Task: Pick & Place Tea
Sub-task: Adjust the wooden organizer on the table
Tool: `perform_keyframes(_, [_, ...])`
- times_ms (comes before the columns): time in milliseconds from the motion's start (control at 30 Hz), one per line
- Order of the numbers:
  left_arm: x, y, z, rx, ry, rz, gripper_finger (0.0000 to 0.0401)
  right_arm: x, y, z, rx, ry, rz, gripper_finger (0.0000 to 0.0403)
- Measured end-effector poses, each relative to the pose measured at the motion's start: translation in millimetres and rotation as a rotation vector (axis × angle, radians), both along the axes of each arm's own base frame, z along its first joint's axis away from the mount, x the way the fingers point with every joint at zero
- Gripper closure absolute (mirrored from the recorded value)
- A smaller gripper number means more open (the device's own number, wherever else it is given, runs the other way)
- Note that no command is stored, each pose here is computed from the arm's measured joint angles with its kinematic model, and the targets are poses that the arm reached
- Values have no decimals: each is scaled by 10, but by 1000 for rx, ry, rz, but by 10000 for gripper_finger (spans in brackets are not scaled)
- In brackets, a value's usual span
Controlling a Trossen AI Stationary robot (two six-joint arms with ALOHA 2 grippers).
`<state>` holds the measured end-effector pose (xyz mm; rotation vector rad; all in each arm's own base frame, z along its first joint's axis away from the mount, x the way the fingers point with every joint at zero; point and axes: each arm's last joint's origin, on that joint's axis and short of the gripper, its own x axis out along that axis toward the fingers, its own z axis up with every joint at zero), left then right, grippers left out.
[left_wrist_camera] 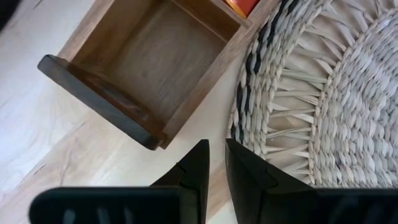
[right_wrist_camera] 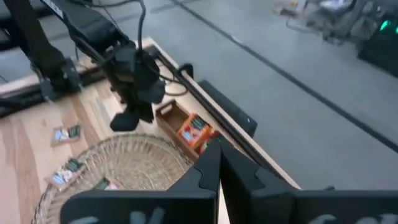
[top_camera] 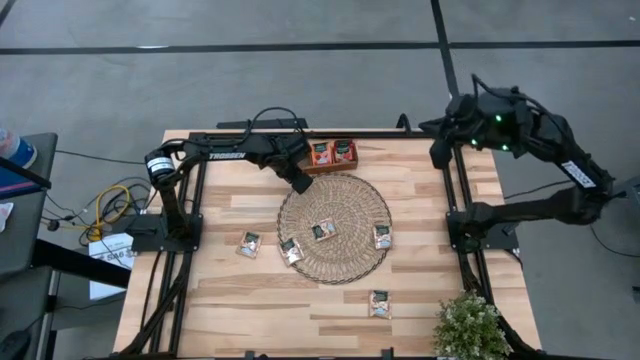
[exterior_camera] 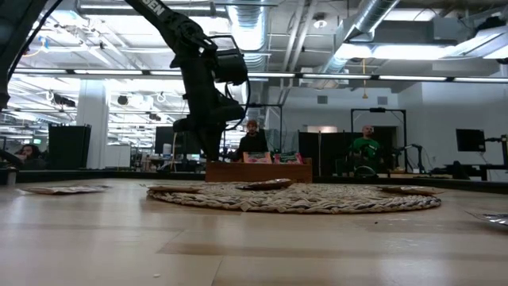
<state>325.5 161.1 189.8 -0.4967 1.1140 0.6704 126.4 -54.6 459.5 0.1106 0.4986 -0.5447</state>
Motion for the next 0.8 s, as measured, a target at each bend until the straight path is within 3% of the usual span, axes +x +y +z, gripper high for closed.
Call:
perform_keyframes(233, [-1, 1, 0, 0, 0, 1, 357, -222, 81, -353, -26, -149, -35, 403])
perform_keyframes(500, [-1, 1, 0, 0, 0, 2, 357, -565, 209, -985, -60, -378, -70, 403])
perform_keyframes(800, [-1, 1, 0, 0, -1, 3, 357, -687, 256, -1670, -31, -552, -89, 403])
